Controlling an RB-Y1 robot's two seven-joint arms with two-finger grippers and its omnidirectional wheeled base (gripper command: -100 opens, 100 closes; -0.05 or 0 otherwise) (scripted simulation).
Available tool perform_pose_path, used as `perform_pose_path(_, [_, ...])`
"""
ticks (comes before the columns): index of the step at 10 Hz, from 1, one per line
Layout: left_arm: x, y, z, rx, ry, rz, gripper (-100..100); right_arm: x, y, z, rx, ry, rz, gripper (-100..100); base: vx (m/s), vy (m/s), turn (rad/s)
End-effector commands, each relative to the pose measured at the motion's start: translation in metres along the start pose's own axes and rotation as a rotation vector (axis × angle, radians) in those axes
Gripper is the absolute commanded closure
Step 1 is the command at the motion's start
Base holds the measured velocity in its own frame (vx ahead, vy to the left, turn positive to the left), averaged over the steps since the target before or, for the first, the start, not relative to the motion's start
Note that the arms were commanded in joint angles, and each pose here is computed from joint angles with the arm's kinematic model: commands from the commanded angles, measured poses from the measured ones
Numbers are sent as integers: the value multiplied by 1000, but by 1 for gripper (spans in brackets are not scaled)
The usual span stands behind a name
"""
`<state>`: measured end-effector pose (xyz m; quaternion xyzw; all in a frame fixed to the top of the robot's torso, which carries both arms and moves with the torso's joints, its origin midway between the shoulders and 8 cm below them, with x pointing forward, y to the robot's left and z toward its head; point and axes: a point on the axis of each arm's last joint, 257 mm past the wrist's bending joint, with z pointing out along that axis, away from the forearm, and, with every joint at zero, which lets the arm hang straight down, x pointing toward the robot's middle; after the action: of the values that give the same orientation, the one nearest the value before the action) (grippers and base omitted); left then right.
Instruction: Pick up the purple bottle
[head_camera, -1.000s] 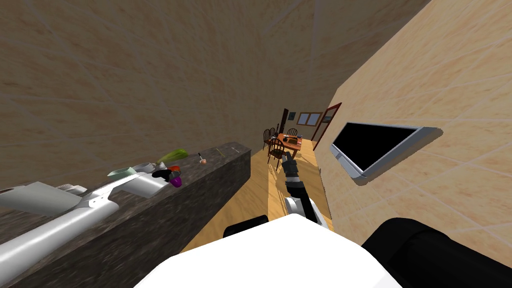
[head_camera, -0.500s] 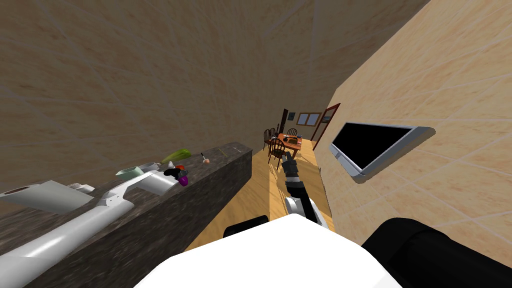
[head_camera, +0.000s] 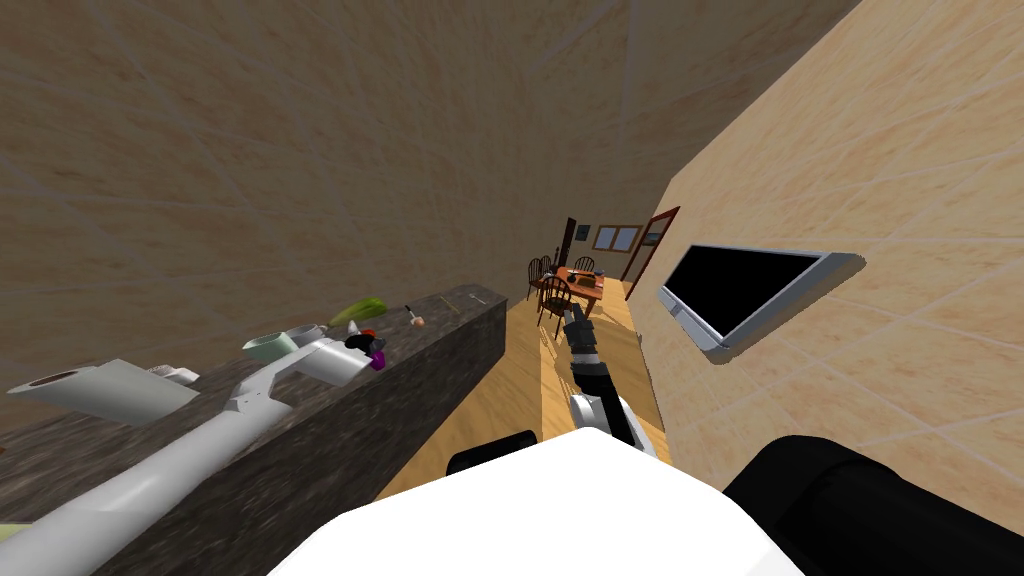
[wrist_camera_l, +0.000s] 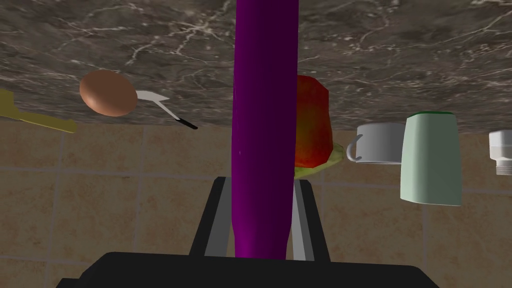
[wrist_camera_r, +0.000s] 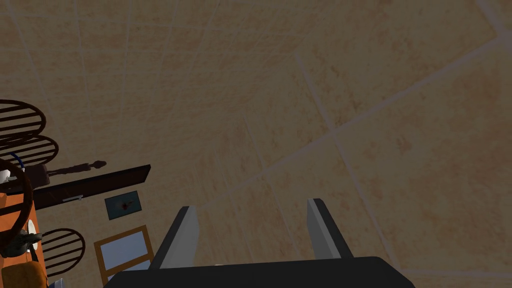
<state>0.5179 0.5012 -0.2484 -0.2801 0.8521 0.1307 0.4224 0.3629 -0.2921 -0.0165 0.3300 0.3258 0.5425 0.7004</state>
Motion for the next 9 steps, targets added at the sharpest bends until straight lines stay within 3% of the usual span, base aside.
perform_pose_path(1, [2, -2, -5, -13, 3, -3, 100, 0, 0, 0, 0, 0, 0, 0, -9, 62, -15])
perform_pose_path(6, [3, -22, -33, -24, -19, -38, 100, 0, 0, 0, 0, 0, 0, 0, -12, 67, -9])
perform_pose_path(8, [3, -20, -32, -27, -15, -35, 100, 0, 0, 0, 0, 0, 0, 0, -6, 43, -6])
perform_pose_path(9, [3, -19, -32, -31, -14, -36, 0, 0, 0, 0, 0, 0, 0, 0, -1, 5, 3])
